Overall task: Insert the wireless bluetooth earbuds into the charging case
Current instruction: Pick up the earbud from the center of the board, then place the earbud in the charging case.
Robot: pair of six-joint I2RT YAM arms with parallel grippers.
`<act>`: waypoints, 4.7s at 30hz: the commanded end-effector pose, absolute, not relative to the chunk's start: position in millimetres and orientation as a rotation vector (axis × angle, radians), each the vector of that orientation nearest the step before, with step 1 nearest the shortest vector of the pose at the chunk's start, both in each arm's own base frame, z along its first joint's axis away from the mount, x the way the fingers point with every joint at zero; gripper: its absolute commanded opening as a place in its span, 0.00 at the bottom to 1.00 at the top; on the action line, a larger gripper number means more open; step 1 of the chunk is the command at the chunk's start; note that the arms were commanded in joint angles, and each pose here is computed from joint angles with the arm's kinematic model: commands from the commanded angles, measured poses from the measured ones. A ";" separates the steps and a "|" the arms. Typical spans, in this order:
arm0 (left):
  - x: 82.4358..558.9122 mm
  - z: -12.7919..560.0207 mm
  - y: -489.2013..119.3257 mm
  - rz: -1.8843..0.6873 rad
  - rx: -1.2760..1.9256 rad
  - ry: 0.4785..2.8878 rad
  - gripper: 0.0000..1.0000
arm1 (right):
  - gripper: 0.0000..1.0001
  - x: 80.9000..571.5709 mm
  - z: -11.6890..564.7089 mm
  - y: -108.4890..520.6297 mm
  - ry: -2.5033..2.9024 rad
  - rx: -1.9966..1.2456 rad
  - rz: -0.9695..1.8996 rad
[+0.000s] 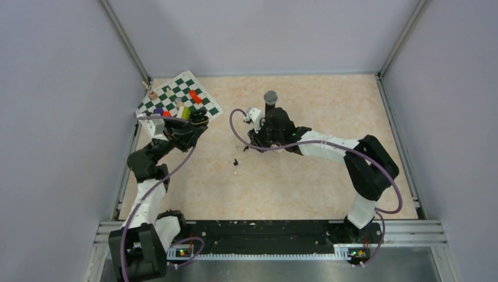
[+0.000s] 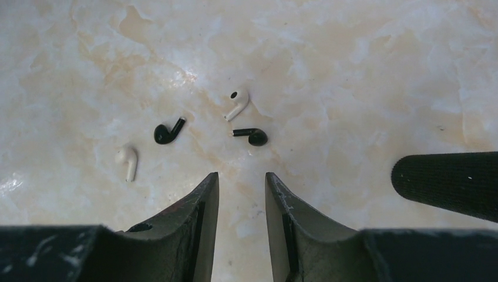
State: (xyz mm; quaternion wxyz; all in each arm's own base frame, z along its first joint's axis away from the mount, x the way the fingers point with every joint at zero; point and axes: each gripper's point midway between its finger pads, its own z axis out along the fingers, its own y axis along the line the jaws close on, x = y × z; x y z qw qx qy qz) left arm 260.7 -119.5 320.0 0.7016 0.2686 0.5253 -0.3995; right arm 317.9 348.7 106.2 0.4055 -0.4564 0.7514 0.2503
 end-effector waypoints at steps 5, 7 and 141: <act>249.4 335.9 -119.9 -0.877 0.603 1.092 0.00 | 0.33 327.8 89.4 378.8 2.015 -1.088 0.724; 248.2 335.9 -120.1 -0.876 0.604 1.087 0.00 | 0.33 328.2 82.2 382.4 2.043 -1.088 0.734; 274.3 290.2 -243.9 -1.165 0.775 1.222 0.00 | 0.13 285.4 346.9 344.6 1.272 -1.092 0.116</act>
